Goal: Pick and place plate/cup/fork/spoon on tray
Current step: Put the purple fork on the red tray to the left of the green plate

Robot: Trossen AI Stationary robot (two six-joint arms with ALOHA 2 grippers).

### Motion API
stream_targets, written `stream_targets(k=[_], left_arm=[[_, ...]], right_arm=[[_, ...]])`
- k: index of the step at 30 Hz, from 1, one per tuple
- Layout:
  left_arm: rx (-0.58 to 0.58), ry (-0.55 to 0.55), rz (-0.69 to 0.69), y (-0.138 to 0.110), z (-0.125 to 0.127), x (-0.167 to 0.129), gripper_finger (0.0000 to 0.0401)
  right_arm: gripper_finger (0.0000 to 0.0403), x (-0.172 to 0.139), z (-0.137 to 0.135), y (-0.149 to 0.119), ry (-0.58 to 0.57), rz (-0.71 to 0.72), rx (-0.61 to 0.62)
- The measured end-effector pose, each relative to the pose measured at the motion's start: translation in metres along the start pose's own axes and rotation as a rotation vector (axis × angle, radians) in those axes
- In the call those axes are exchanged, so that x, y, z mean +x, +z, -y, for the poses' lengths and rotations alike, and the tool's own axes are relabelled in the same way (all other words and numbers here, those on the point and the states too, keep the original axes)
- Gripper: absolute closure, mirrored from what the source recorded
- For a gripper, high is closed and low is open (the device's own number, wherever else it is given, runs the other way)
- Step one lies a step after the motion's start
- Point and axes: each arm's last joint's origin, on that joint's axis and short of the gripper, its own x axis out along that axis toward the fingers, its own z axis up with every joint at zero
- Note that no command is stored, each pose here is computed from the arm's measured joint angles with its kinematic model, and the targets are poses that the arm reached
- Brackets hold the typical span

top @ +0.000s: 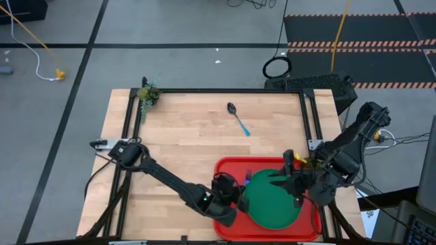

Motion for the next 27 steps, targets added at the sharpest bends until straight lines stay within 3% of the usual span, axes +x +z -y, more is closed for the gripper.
stream_targets(k=[10,21,27], left_arm=[[-0.068,0.137,-0.002,-0.006,-0.016,0.026,0.0382],[-0.195,0.176,-0.089,-0.037,-0.033,0.052,0.0382],[-0.246,0.200,-0.121,-0.047,-0.038,0.054,0.0382]], right_arm=[[0.0303,-0.009,-0.012,-0.002,0.044,0.014,0.037],[0.0303,0.009,-0.027,-0.021,0.044,0.011,-0.047],[0.0303,0.006,-0.025,-0.018,0.051,0.049,-0.022]])
